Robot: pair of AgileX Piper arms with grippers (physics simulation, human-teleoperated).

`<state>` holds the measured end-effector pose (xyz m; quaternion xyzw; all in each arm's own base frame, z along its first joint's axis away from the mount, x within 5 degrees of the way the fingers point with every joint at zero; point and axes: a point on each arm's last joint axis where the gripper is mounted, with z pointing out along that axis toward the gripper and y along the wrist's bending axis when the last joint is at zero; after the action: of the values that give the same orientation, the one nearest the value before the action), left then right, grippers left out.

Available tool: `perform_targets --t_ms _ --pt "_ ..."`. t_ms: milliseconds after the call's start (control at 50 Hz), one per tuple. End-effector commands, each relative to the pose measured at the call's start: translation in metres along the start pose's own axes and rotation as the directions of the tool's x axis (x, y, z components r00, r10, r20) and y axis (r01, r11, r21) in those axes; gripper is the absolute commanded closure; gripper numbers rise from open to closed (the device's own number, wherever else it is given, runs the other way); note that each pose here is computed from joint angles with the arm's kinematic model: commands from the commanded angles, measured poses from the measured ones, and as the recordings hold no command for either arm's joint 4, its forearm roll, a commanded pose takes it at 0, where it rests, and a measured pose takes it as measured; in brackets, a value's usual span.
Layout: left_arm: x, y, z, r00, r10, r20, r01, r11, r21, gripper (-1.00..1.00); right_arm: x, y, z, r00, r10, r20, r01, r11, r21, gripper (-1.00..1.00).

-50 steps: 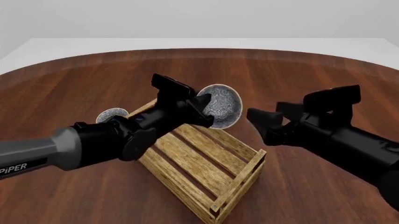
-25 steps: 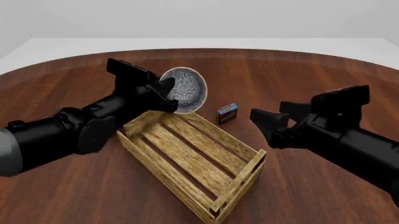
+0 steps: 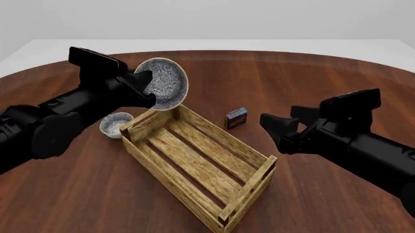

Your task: Stack the right bowl on the left bowl and place them in the tray.

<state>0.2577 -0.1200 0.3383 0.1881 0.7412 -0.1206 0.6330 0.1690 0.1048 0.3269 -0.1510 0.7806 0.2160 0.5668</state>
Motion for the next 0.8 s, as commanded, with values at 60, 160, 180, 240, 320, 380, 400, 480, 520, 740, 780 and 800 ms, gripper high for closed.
perform_targets --t_ms 60,160,180,240,320,380,400,480,520,740,780,800 --pt "-0.008 0.016 -0.015 1.0 0.025 -0.017 -0.026 0.998 -0.057 1.0 -0.001 0.001 -0.005 1.0 -0.003 0.006 0.003 1.0 -0.003 -1.0" --pt "-0.014 0.022 -0.02 1.0 0.007 -0.018 -0.009 0.997 -0.076 1.0 -0.002 0.001 -0.008 1.0 -0.004 0.01 0.004 1.0 -0.007 -1.0" --pt "-0.014 0.024 -0.017 0.999 0.002 -0.034 -0.005 0.997 -0.082 1.0 -0.002 0.001 -0.008 1.0 -0.004 0.01 0.004 1.0 -0.007 -1.0" --pt "-0.015 0.034 -0.013 0.998 -0.007 -0.055 0.0 0.994 -0.114 1.0 -0.002 0.001 -0.01 1.0 -0.003 0.012 0.003 1.0 -0.007 -1.0" --pt "-0.014 0.038 -0.006 0.996 -0.033 -0.083 0.022 0.992 -0.126 1.0 -0.002 0.001 -0.01 1.0 -0.004 0.014 0.004 1.0 -0.008 -1.0" --pt "-0.014 0.044 -0.007 0.996 -0.014 -0.086 0.001 0.989 -0.145 1.0 -0.002 0.002 -0.01 1.0 -0.004 0.013 0.004 1.0 -0.01 -1.0" --pt "-0.014 0.048 -0.006 0.996 -0.011 -0.091 -0.003 0.988 -0.157 1.0 -0.002 0.002 -0.01 1.0 -0.004 0.012 0.004 1.0 -0.011 -1.0" --pt "-0.013 0.054 -0.002 0.994 -0.023 -0.11 0.004 0.985 -0.174 1.0 -0.002 0.002 -0.011 1.0 -0.004 0.013 0.004 1.0 -0.012 -1.0" --pt "-0.014 0.059 -0.002 0.993 -0.036 -0.113 0.013 0.982 -0.19 1.0 -0.002 0.002 -0.012 1.0 -0.005 0.015 0.005 1.0 -0.012 -1.0" --pt "-0.019 0.074 0.012 0.981 -0.106 -0.159 0.068 0.971 -0.227 1.0 -0.001 0.004 -0.013 1.0 -0.01 0.014 0.01 1.0 -0.02 -1.0" --pt "-0.019 0.077 0.014 0.98 -0.11 -0.164 0.069 0.97 -0.235 1.0 -0.001 0.004 -0.013 1.0 -0.01 0.014 0.01 1.0 -0.02 -1.0" --pt "-0.019 0.082 0.014 0.98 -0.113 -0.162 0.07 0.966 -0.249 1.0 -0.001 0.004 -0.013 1.0 -0.01 0.014 0.01 1.0 -0.02 -1.0"
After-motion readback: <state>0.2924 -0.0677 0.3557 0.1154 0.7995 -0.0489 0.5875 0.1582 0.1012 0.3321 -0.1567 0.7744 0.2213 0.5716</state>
